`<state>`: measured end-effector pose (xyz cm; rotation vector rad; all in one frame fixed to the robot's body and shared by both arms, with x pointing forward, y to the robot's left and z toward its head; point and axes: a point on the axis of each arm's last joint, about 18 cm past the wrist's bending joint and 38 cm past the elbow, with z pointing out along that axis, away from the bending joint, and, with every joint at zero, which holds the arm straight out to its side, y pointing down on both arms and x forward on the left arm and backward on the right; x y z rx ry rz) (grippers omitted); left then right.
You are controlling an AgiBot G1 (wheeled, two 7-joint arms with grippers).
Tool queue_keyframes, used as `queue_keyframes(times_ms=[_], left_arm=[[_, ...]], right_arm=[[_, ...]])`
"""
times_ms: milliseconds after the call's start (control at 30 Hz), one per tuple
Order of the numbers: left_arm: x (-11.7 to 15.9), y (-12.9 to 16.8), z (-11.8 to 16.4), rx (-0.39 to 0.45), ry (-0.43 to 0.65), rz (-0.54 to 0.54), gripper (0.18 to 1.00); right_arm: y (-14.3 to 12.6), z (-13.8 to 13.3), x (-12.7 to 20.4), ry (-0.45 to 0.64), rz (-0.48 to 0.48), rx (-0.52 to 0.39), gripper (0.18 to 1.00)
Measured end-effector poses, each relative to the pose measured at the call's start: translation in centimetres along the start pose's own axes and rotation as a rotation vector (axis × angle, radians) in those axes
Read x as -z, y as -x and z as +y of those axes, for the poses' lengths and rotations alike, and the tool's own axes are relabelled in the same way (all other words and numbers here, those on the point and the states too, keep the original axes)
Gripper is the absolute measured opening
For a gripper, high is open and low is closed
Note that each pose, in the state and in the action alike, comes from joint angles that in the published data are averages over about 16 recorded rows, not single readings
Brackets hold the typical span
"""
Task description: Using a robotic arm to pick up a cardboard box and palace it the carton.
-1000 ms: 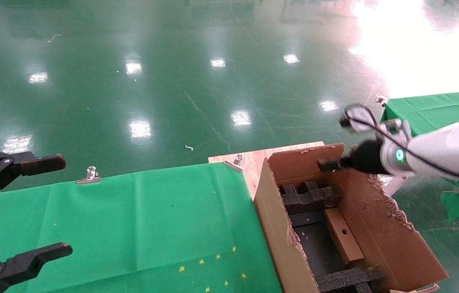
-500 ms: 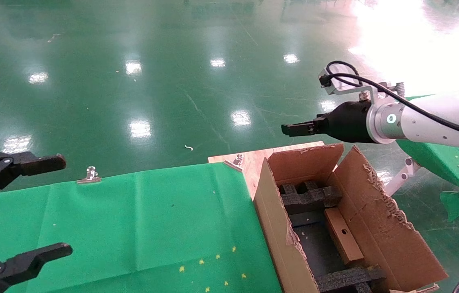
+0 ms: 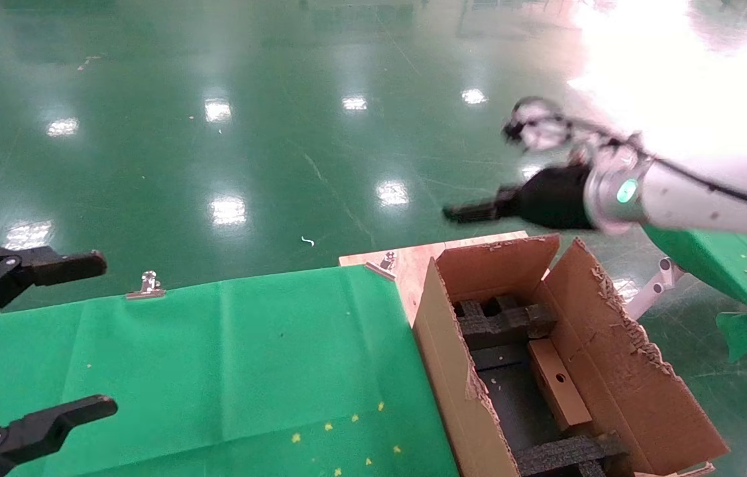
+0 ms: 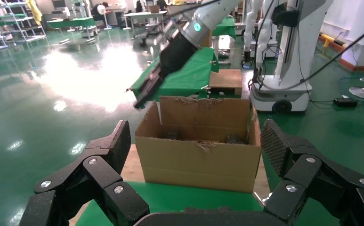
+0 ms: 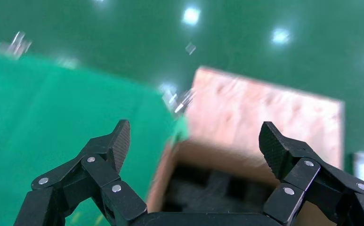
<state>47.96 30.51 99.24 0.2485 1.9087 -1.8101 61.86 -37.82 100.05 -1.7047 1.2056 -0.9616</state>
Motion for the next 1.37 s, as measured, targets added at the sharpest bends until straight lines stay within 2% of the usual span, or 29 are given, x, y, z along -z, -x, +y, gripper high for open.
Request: queue_keyframes(times_ms=[333, 633, 900, 1133, 1367], left_arm=[[0.0, 0.0, 0.0, 0.000, 0.000, 0.000, 1.001], [0.0, 0.0, 0.0, 0.000, 0.000, 0.000, 1.001], [0.0, 0.0, 0.0, 0.000, 0.000, 0.000, 1.001], [0.0, 0.0, 0.0, 0.000, 0.000, 0.000, 1.001], [0.0, 0.0, 0.0, 0.000, 0.000, 0.000, 1.001]], right_arm=[[3.8, 1.0, -0.7, 0.044, -0.185, 0.068, 1.001], [7.1, 1.7, -0.2, 0.033, -0.387, 0.142, 1.001], [9.5, 2.2, 1.1, -0.033, -0.574, 0.218, 1.001], [10.9, 2.5, 3.0, -0.140, -0.729, 0.292, 1.001], [11.4, 2.6, 4.2, -0.211, -0.798, 0.332, 1.001]])
